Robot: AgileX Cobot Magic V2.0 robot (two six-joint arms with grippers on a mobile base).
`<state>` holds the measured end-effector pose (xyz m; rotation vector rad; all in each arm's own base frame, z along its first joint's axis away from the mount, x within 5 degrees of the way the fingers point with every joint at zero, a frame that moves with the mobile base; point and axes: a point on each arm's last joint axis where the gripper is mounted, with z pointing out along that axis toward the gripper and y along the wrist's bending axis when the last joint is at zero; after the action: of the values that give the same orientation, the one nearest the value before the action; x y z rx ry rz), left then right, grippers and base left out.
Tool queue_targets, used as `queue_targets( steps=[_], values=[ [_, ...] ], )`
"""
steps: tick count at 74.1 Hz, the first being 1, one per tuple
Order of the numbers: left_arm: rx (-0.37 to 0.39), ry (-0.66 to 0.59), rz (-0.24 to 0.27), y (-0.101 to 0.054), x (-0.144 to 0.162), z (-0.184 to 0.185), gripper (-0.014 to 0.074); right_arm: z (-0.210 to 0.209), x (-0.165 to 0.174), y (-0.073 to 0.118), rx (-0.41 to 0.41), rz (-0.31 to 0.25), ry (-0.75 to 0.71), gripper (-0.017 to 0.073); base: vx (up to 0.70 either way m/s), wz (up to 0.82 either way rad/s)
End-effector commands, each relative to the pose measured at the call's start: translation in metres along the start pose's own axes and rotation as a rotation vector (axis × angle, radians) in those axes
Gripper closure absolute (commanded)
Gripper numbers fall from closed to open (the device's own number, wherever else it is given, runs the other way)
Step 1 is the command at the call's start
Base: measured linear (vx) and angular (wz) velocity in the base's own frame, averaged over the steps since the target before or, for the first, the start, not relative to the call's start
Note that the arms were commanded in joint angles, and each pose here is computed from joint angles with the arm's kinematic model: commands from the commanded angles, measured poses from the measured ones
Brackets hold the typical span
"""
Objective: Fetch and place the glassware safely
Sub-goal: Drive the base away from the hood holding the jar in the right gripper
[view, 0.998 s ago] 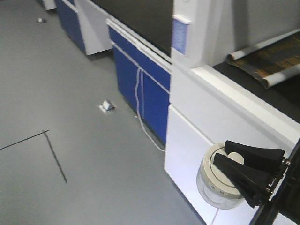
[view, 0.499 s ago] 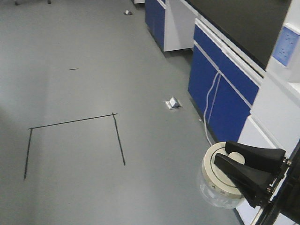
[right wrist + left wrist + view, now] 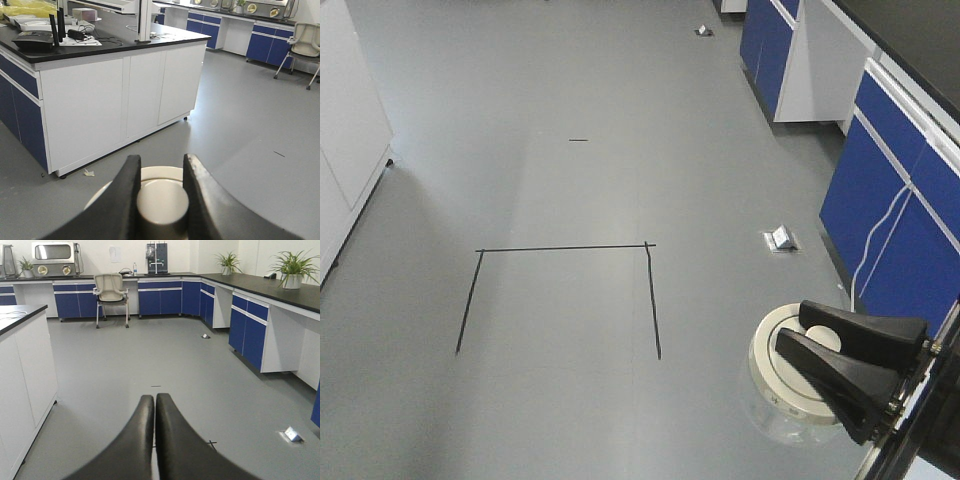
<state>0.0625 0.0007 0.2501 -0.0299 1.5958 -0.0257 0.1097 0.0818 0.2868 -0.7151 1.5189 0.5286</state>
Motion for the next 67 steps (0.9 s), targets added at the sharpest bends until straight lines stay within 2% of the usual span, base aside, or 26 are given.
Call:
queue_targets(
  steps=[1, 34, 67],
  values=[
    [0.022, -0.083, -0.014, -0.002, -0.0142, -0.0003, 0.0601, -0.001, -0.0134, 0.0001, -0.011, 0.012, -0.058, 0.056, 0.11, 0.09],
    [0.022, -0.083, -0.014, -0.002, -0.0142, -0.0003, 0.0601, -0.001, -0.0134, 0.0001, -0.011, 0.012, -0.058, 0.056, 0.22, -0.04],
    [0.022, -0.083, -0.014, -0.002, -0.0142, -0.0003, 0.0601, -0.001, -0.0134, 0.0001, -0.011, 0.012, -0.058, 0.056, 0.41, -0.07]
  ],
)
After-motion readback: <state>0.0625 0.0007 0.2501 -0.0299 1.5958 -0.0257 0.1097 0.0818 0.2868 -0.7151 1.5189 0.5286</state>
